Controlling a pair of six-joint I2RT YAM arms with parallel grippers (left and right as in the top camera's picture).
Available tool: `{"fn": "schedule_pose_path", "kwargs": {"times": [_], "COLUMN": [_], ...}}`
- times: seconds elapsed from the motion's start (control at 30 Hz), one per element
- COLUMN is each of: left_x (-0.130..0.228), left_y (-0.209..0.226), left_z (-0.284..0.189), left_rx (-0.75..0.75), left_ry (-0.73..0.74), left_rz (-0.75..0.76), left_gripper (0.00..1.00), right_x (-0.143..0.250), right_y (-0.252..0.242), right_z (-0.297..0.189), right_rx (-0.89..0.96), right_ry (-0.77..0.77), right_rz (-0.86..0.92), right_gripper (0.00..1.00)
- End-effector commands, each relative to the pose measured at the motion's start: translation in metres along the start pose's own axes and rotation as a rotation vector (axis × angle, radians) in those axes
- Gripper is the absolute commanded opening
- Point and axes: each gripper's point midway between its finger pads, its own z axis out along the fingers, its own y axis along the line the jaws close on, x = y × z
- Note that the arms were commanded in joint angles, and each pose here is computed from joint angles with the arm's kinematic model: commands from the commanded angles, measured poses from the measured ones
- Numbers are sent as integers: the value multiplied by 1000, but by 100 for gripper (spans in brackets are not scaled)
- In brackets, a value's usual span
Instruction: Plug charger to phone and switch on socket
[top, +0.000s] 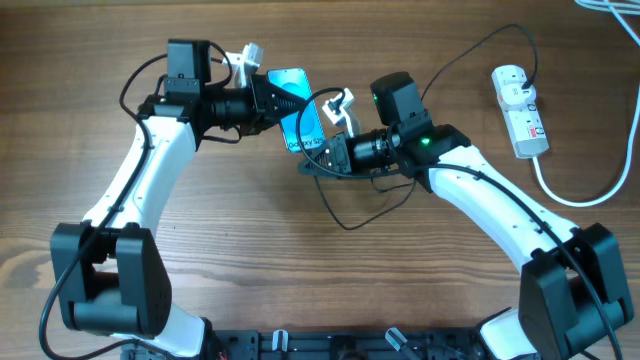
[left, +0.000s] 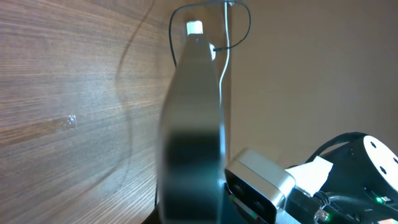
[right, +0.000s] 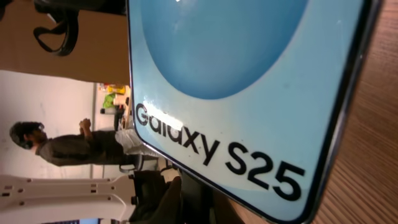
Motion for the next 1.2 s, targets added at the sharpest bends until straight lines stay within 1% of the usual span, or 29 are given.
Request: {"fn": "schedule_pose_path", "kwargs": {"times": [0.0, 0.07, 0.13, 0.17, 0.2, 0.27, 0.33, 0.37, 0.47, 0.53, 0.57, 0.63, 0.7, 0.8, 0.93, 0.97, 1.07, 1.13, 1.17], "left_x": [28, 28, 28, 28, 28, 27, 28, 33, 44, 50, 51, 51, 49, 47, 47, 47, 46, 46, 46], "left_y": [-17, -17, -17, -17, -17, -17, -18, -28, -57, -74, -77, -80, -82, -83, -84, -84, -85, -84, -84], "left_z": [12, 12, 12, 12, 12, 12, 12, 10, 2, -5, -7, -8, -8, -8, -8, -8, -8, -8, -7], "left_rx": [58, 58, 58, 58, 58, 58, 64, 126, 297, 398, 418, 431, 437, 440, 443, 443, 443, 443, 440], "left_ry": [98, 98, 99, 99, 99, 97, 101, 130, 205, 244, 252, 253, 245, 238, 237, 237, 236, 235, 233], "left_rz": [10, 10, 10, 10, 10, 10, 15, 68, 149, 214, 230, 251, 282, 308, 321, 321, 325, 325, 325], "left_gripper": [4, 4, 4, 4, 4, 4, 4, 4, 4, 4, 4, 4, 4, 4, 4, 4, 4, 4, 4], "right_x": [-30, -34, -35, -35, -34, -32, -38, -42, -49, -51, -50, -45, -38, -33, -29, -28, -27, -29, -30], "right_y": [9, 12, 13, 13, 13, 9, 1, -2, -2, 10, 17, 29, 38, 44, 50, 51, 52, 50, 49], "right_z": [-6, -7, -7, -7, -7, -8, -18, -28, -54, -77, -84, -92, -93, -84, -69, -66, -61, -61, -60], "right_rx": [20, 11, 7, 7, 10, 21, 33, 27, -49, -166, -215, -295, -345, -356, -351, -344, -342, -326, -320], "right_ry": [-102, -116, -122, -120, -115, -110, -128, -143, -158, -152, -143, -114, -80, -55, -34, -32, -26, -37, -41], "right_rz": [-60, -72, -79, -98, -124, -158, -150, -139, -125, -167, -191, -222, -238, -252, -271, -272, -274, -272, -272], "right_gripper": [4, 5, 62, 75, 80, 82, 85, 86, 85, 76, 68, 58, 57, 55, 48, 43, 41, 27, 23]}}
